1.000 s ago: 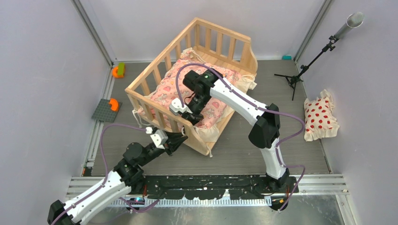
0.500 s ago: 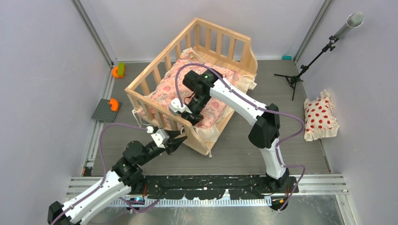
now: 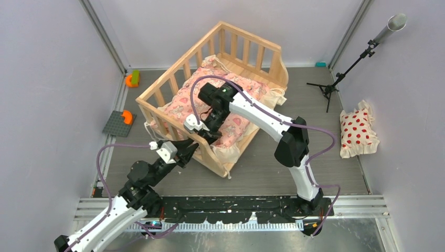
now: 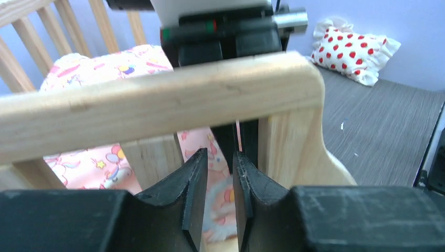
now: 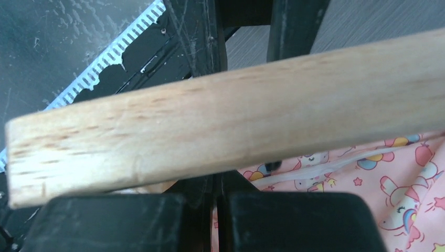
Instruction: Set up the pet bed
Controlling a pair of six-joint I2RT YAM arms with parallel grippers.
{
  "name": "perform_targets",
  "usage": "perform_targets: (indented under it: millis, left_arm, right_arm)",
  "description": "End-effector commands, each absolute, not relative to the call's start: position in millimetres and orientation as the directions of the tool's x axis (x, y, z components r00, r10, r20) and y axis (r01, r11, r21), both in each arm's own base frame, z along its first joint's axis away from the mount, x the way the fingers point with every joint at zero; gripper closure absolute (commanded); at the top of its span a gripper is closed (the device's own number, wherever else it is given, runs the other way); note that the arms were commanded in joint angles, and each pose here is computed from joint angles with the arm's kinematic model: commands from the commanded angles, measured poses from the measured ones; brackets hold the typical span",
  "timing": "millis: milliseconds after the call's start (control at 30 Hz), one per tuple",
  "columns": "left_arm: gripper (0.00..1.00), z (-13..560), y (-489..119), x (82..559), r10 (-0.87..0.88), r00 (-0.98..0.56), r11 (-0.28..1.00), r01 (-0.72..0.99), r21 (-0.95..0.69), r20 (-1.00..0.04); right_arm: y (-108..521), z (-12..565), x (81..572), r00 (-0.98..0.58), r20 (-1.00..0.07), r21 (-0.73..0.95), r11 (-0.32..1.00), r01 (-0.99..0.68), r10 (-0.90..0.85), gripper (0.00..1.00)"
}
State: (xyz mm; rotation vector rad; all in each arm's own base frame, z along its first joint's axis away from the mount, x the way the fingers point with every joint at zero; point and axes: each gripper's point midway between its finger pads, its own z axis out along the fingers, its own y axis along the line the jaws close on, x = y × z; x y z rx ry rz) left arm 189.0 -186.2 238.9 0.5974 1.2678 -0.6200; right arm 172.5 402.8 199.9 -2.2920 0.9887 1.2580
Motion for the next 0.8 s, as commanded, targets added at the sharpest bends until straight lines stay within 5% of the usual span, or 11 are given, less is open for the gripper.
perform_targets:
  millis: [0,200,567,767]
  left_arm:
    - [0.73,290,-149,209,-0.134,0.319,0.840,0.539,0.064,-0.938]
    - [0.72,284,-155,210,-0.107,0.288,0.825,0.560,0.077,-0.952]
    - [0.52,263,-135,197,-0.109,0.117,0.847,0.531,-0.030,-0.987]
    - [0.52,254,-131,194,-0.115,0.007,0.852,0.514,-0.095,-0.993]
  right_arm:
    - [372,191,98,0.287,-0.765,0.324,-0.729,-0.603,-0.577,0.99]
    - [372,190,97,0.288,-0.761,0.327,-0.728,-0.602,-0.581,0.99]
    - [371,189,98,0.298,-0.757,0.322,-0.729,-0.604,-0.581,0.99]
    - [370,188,98,0.300,-0.753,0.323,-0.727,-0.606,-0.585,0.99]
